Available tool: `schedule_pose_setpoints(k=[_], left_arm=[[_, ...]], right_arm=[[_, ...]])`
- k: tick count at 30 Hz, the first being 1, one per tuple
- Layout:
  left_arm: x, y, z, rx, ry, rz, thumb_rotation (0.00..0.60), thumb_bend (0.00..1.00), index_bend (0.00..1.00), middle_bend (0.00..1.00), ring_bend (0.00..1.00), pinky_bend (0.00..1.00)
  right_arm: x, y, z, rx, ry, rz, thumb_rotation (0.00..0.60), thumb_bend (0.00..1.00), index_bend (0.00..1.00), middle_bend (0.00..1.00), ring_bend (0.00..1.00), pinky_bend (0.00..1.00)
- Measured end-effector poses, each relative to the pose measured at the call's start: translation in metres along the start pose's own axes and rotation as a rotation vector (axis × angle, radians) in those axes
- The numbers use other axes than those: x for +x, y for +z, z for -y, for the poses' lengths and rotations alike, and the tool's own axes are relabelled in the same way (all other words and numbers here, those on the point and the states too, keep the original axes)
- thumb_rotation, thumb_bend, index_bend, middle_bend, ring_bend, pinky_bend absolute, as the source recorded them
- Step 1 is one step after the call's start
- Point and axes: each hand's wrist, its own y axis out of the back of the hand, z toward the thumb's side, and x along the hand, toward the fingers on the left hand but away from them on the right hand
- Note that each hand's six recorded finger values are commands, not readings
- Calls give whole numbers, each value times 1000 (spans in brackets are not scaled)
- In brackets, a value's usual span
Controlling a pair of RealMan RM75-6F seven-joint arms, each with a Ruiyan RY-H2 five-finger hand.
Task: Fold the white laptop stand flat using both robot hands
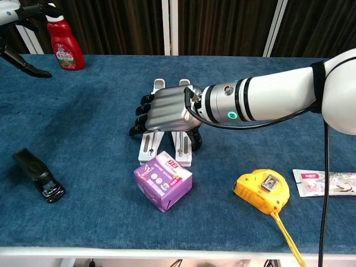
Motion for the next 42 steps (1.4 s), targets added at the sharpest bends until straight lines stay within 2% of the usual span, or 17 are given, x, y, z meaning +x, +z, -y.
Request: schedule_pose_setpoints(k=[3, 5, 9, 13, 14, 16, 17, 18, 20, 23, 27, 31, 37, 42], left_arm=[[-2, -2, -2, 2, 7, -1, 600, 0, 62, 25, 44, 137], [-3, -4, -3, 2, 13, -1, 600, 0, 62, 25, 44, 137], [-6, -5, -6, -2, 23, -2, 600, 0, 62, 25, 44, 137], [-8, -7, -8, 1, 28, -4, 600, 0, 62, 25, 44, 137], [-8, -7, -8, 2, 28, -5, 600, 0, 62, 25, 44, 137], [-9, -9, -9, 9, 28, -8, 600, 0, 62, 25, 44, 137], [-9, -9, -9, 16, 28, -9, 600, 0, 62, 25, 44, 137], [-9, -10, -10, 26, 27, -11, 600, 0, 62, 25, 44, 137], [-11, -13, -12, 60, 25, -16, 600, 0, 62, 25, 43, 137], [-18, -21, -17, 120, 18, -31, 600, 0, 62, 25, 44, 137], [-37, -36, -25, 181, 3, -69, 600, 0, 65, 25, 44, 137], [-64, -55, -33, 248, 13, -119, 600, 0, 72, 37, 44, 137], [-112, -78, -44, 324, 66, -189, 600, 0, 75, 43, 44, 137], [-160, -87, -47, 346, 102, -234, 600, 0, 75, 49, 44, 136]], right_arm=[[-3, -2, -4, -3, -19, 4, 600, 310, 377, 371, 240, 183], [-4, -3, -6, -6, -37, 7, 600, 326, 432, 411, 280, 213], [-3, -8, -10, -6, -78, 15, 600, 340, 523, 474, 347, 274], [0, -11, -8, -9, -107, 24, 600, 341, 539, 485, 353, 280], [1, -12, -6, -15, -108, 26, 600, 333, 496, 464, 333, 259], [4, -13, -2, -29, -104, 34, 600, 276, 333, 359, 235, 182], [5, -13, -1, -38, -103, 39, 600, 218, 187, 256, 135, 115], [7, -14, 0, -51, -104, 46, 600, 173, 87, 178, 65, 66], [14, -14, 0, -94, -117, 70, 600, 138, 6, 99, 8, 17], [32, -18, -1, -165, -160, 124, 600, 122, 0, 68, 0, 5], [73, -33, 0, -267, -237, 253, 600, 123, 0, 76, 0, 5], [143, -56, 12, -360, -296, 455, 600, 126, 0, 85, 0, 6], [267, -73, 48, -475, -308, 775, 600, 133, 0, 97, 0, 30], [348, -62, 75, -593, -322, 958, 600, 134, 0, 96, 0, 30]])
